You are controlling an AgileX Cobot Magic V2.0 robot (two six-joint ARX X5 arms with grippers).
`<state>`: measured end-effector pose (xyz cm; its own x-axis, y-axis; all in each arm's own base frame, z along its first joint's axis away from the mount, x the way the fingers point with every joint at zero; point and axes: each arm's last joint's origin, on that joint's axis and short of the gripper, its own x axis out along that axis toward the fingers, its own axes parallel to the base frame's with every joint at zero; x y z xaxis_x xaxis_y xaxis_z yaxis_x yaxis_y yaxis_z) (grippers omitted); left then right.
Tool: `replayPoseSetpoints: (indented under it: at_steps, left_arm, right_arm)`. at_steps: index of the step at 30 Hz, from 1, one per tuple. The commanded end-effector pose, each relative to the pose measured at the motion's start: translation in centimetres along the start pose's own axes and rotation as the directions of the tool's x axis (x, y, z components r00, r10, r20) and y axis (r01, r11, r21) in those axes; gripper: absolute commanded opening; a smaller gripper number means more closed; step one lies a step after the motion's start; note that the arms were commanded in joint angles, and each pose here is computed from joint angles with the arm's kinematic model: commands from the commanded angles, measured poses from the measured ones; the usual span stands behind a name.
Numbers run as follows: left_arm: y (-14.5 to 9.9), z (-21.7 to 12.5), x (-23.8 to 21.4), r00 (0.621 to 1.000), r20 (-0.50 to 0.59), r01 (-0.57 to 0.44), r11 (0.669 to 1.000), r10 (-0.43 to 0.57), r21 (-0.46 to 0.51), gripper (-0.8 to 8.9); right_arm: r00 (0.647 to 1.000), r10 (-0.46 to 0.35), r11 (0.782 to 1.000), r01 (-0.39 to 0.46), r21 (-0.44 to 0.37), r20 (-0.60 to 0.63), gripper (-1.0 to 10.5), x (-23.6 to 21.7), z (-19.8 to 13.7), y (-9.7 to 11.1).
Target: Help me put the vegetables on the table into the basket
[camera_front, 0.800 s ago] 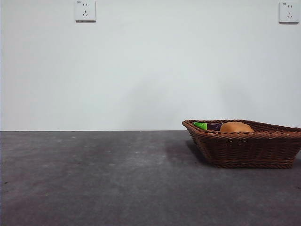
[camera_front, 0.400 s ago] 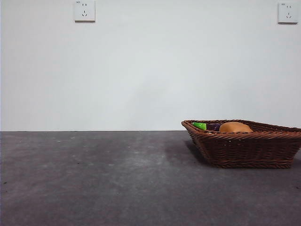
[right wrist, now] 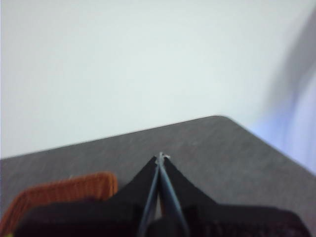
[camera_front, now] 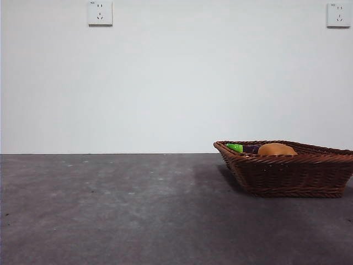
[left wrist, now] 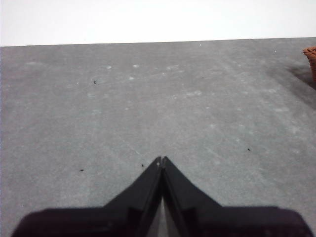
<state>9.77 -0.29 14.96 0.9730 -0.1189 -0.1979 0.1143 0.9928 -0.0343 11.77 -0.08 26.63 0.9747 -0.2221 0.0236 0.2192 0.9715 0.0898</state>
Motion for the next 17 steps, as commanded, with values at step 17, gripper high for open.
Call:
replayPoseSetpoints:
  at_steps: [17]
  left_arm:
    - [0.0, -0.3, 0.2, 1.000, -0.012, 0.003, 1.000, -0.003, 0.008, -0.03]
  right_arm:
    - [0.963, 0.168, 0.973, -0.196, -0.119, -0.212, 0.0, -2.4, -11.4, -1.7]
